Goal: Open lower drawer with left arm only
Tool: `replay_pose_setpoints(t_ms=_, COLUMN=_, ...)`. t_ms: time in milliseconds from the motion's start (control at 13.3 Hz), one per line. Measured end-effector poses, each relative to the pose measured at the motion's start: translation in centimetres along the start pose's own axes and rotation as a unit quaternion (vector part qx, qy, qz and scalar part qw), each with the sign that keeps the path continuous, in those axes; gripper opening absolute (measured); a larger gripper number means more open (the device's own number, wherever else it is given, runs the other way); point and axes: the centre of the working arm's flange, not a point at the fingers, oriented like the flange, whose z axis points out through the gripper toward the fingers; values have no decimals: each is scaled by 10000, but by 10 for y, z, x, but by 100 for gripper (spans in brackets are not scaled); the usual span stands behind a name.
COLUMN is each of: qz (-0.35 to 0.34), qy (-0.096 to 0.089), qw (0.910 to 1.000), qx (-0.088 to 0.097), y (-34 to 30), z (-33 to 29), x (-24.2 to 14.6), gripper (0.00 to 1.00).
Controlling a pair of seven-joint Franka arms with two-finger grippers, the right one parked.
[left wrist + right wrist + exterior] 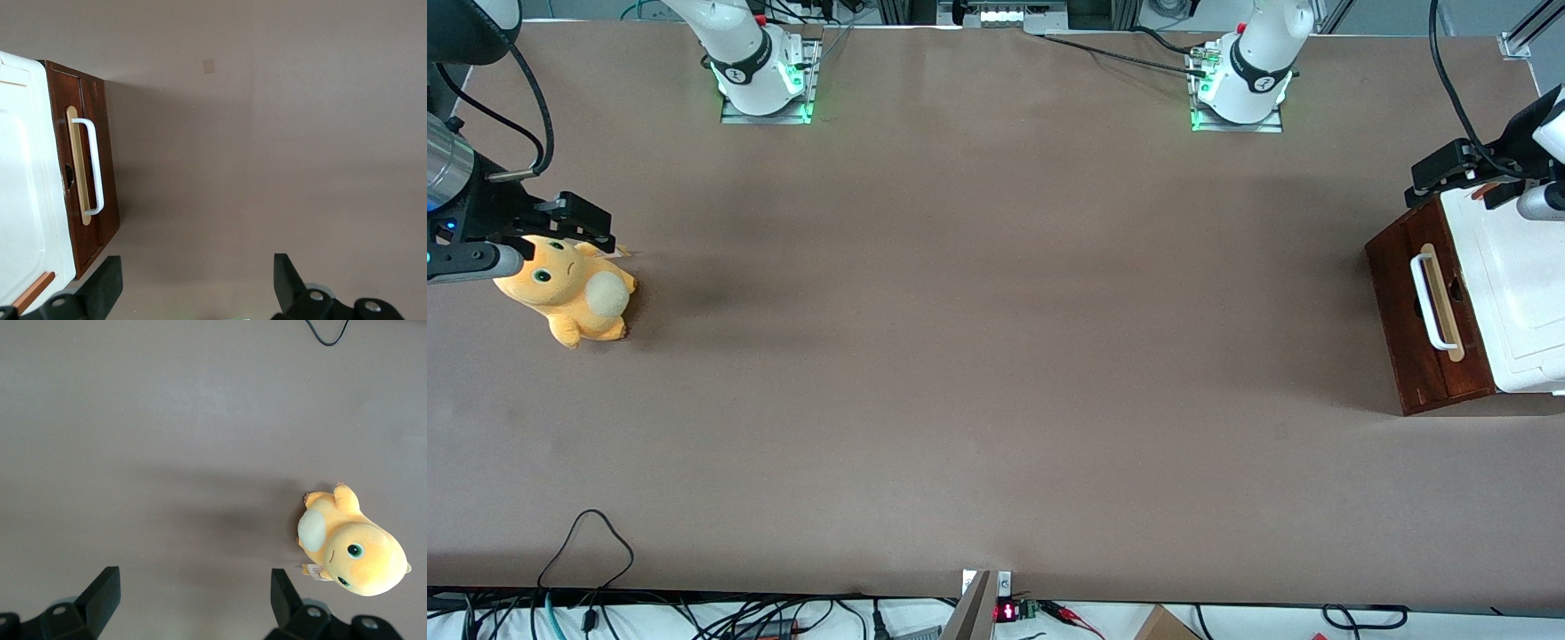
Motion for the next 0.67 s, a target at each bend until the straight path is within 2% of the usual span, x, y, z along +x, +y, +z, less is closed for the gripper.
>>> replay_pose_setpoints(t_ms=300, qz=1, qy=-38, qw=10000, qx=-1, y=0, z=3, x=0, gripper=100)
replay_pose_setpoints(t_ms=525, qz=-6, qy=-51, qw=9998, qx=177, y=-3, z=4, x=0, gripper=100)
replay_pose_setpoints(t_ms=675, qz=-8, qy=-47, qw=9997, qx=230, y=-5, z=4, x=0, gripper=100)
